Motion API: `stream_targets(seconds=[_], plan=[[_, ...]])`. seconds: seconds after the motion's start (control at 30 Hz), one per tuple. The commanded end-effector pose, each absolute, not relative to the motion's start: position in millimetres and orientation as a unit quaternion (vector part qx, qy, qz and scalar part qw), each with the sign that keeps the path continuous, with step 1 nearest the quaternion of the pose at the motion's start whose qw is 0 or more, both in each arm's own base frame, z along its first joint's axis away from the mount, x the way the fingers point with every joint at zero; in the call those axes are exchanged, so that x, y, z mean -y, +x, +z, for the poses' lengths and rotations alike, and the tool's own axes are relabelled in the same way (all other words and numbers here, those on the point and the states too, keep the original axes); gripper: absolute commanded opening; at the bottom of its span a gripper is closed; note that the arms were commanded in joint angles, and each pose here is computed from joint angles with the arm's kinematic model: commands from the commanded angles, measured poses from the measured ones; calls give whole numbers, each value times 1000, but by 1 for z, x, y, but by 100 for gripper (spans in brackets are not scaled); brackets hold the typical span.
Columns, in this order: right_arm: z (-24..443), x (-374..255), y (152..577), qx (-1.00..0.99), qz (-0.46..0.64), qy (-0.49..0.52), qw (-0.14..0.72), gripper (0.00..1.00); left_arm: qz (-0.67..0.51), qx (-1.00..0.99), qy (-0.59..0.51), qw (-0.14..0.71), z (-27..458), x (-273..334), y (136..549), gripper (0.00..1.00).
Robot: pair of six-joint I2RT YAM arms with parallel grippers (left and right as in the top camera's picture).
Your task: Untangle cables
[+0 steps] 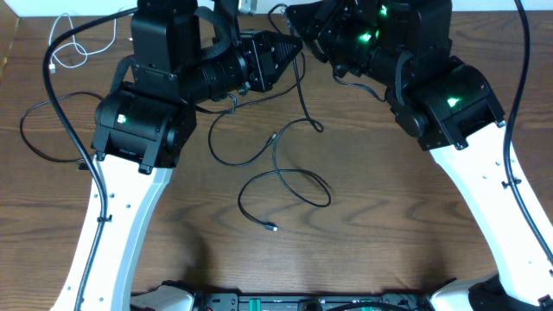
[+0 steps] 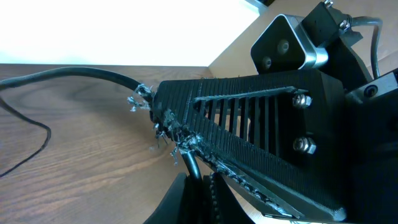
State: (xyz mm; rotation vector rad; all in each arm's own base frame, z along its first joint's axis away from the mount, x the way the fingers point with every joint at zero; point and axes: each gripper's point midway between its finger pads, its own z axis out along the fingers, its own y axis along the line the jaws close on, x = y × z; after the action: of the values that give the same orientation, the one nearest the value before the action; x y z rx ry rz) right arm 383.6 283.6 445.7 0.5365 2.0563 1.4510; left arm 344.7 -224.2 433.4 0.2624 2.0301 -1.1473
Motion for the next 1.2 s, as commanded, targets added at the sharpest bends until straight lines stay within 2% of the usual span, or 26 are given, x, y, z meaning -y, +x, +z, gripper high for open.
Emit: stream_targets(seconds=[0.0, 0.23, 0.37, 0.47, 0.57, 0.63, 0.77, 1.0, 1.17], plan=[[450, -285, 375, -770, 549, 179, 272, 1, -455, -790, 114, 394, 438, 229, 345, 7], [438, -252, 395, -776, 519, 218, 285, 4, -445, -793, 105, 402, 437, 226, 349, 8], [426, -224, 408, -786, 476, 240, 314, 21, -445, -793, 105, 402, 438, 226, 349, 8], [414, -201, 416, -796, 438, 259, 328, 37, -440, -793, 101, 408, 438, 224, 352, 7], [399, -182, 418, -804, 406, 289, 324, 58, -441, -786, 103, 420, 444, 224, 353, 7], [387, -168, 418, -811, 375, 312, 323, 66, -443, -780, 107, 429, 450, 223, 352, 7], [365, -136, 414, -820, 294, 360, 334, 68, -440, -774, 96, 445, 460, 218, 350, 8], [340, -86, 400, -823, 157, 412, 358, 72, -385, -798, -72, 459, 455, 173, 360, 7], [334, -81, 397, -827, 138, 416, 353, 73, -325, -796, -171, 481, 451, 133, 358, 7]])
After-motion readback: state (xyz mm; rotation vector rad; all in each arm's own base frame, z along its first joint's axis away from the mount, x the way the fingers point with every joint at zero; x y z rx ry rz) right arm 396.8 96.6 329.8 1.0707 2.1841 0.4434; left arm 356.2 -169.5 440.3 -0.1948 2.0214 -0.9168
